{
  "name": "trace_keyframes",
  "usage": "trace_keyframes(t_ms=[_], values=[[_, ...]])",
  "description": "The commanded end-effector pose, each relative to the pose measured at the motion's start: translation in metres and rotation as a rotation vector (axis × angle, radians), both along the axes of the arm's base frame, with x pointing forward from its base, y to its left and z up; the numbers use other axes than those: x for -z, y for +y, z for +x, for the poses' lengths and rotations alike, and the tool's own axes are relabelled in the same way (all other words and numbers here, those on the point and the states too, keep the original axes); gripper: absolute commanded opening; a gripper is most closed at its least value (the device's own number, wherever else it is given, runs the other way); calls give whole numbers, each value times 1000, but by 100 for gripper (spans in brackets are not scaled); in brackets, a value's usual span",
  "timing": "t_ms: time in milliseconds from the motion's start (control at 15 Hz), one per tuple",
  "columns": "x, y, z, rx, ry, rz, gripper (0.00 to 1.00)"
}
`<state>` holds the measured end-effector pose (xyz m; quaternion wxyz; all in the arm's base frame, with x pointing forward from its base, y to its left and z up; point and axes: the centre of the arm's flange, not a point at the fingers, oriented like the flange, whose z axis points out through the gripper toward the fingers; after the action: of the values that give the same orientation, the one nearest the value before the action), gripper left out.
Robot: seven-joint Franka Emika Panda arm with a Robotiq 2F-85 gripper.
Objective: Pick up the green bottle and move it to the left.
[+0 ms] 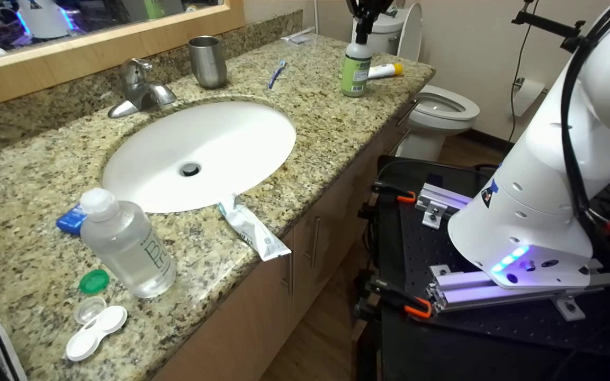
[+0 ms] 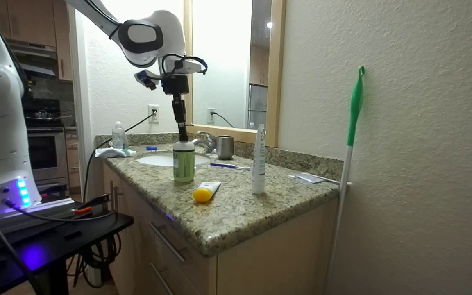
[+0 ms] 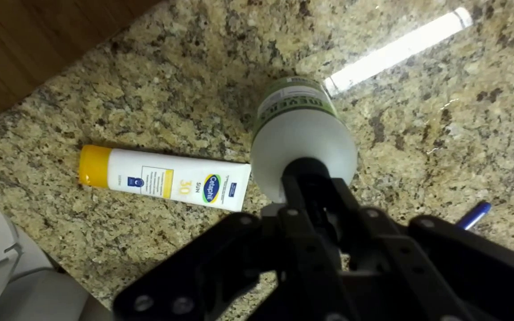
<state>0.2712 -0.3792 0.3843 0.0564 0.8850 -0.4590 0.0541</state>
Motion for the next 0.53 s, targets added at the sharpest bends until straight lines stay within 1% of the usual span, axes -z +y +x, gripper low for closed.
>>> trace_keyframes(t_ms=[0,67,133,333,400,467], values=[[0,-10,-6,-8,-34,10,5],[-5,-10,-5,-4,-77,33,5],[-14,-9,-4,-3,-152,71,5],[-52,4,3,-24,-306,149,5],[-69,13,8,-57,-355,161,5],[-79,20,12,-83,-387,160,5]])
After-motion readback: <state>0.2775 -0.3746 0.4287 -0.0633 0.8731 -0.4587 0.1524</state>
